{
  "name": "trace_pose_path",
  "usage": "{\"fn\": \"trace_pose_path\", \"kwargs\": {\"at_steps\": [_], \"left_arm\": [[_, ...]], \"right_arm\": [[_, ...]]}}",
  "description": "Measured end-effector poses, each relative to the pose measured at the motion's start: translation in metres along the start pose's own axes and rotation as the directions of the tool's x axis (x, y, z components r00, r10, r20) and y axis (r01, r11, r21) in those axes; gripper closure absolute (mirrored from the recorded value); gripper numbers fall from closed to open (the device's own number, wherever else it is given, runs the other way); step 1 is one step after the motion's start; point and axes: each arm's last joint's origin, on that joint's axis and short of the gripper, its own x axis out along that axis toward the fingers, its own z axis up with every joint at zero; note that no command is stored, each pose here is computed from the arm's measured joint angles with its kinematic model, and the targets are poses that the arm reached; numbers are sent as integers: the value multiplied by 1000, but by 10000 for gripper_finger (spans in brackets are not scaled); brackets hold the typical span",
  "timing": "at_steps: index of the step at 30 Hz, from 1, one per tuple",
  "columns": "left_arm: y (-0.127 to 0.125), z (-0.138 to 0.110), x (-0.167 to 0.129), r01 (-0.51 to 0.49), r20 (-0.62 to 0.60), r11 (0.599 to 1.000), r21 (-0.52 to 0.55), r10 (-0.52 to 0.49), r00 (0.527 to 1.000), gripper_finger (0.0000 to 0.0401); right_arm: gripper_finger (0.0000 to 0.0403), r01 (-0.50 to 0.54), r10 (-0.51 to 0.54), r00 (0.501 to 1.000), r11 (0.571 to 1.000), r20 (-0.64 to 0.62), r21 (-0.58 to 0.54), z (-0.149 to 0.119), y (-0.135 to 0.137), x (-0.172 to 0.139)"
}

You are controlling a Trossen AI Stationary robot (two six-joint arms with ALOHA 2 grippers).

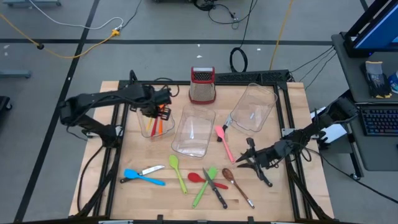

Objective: Pick & Place Kitchen Items
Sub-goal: Put the yellow spatula into the left transparent bin

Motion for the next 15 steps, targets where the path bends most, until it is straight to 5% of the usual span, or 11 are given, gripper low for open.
{"fn": "trace_pose_path", "kwargs": {"at_steps": [15], "left_arm": [[10,19,11,-30,-54,999,-22,29,998,398]], "right_arm": [[314,-1,1,1000,1000,0,-9,0,0,0]]}}
